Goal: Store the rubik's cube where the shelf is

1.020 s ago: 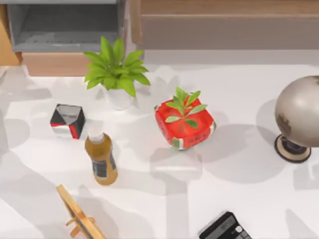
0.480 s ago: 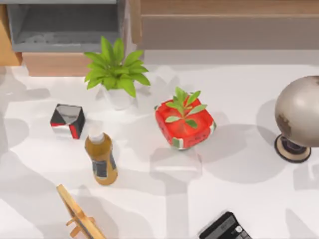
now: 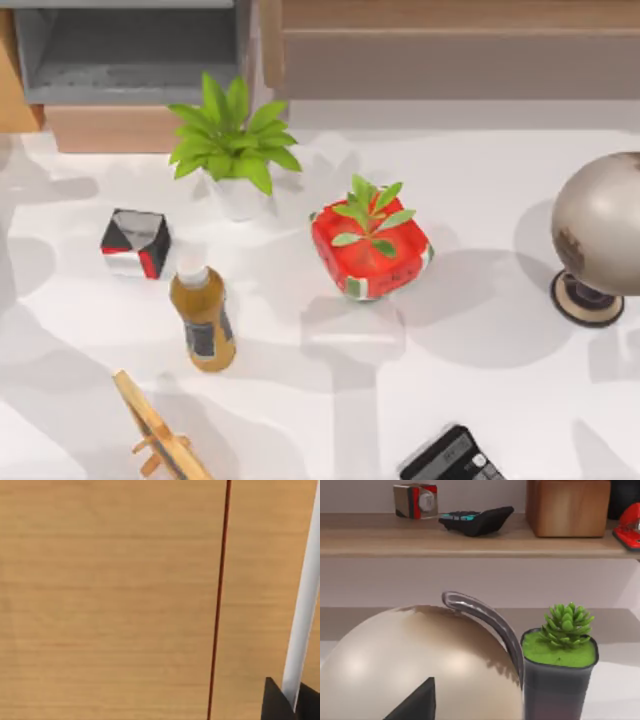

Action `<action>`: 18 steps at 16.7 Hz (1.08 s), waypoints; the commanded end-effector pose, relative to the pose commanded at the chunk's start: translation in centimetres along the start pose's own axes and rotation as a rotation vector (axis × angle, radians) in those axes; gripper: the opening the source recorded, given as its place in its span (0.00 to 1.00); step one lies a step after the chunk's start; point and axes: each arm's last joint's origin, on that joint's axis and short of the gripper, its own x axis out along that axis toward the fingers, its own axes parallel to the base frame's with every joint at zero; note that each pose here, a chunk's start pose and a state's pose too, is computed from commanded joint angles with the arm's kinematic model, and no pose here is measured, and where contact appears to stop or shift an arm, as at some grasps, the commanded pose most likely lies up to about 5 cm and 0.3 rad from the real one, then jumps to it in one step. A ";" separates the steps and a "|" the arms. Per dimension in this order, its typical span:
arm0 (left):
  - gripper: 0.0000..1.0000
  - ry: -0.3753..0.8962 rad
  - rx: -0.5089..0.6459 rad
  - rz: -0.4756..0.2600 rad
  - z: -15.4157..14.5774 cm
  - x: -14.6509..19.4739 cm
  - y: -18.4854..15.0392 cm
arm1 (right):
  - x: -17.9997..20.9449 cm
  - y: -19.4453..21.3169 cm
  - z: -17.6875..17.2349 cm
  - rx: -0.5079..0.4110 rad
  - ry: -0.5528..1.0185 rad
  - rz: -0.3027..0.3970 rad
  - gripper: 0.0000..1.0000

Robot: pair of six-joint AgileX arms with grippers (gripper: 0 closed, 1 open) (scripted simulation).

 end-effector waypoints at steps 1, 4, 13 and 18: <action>0.00 -0.001 -0.002 -0.002 0.0 -0.3 -0.1 | 0.0 0.0 0.0 0.000 0.000 0.000 1.00; 0.00 -0.010 -0.007 -0.011 0.1 -2.3 -0.3 | 0.0 0.0 0.0 0.000 0.000 0.000 1.00; 0.00 -0.005 -0.002 -0.005 0.2 -6.1 -0.3 | 0.0 0.0 0.0 0.000 0.000 0.000 1.00; 0.00 -0.002 -0.004 -0.005 0.0 -9.0 -0.3 | 0.0 0.0 0.0 0.000 0.000 0.000 1.00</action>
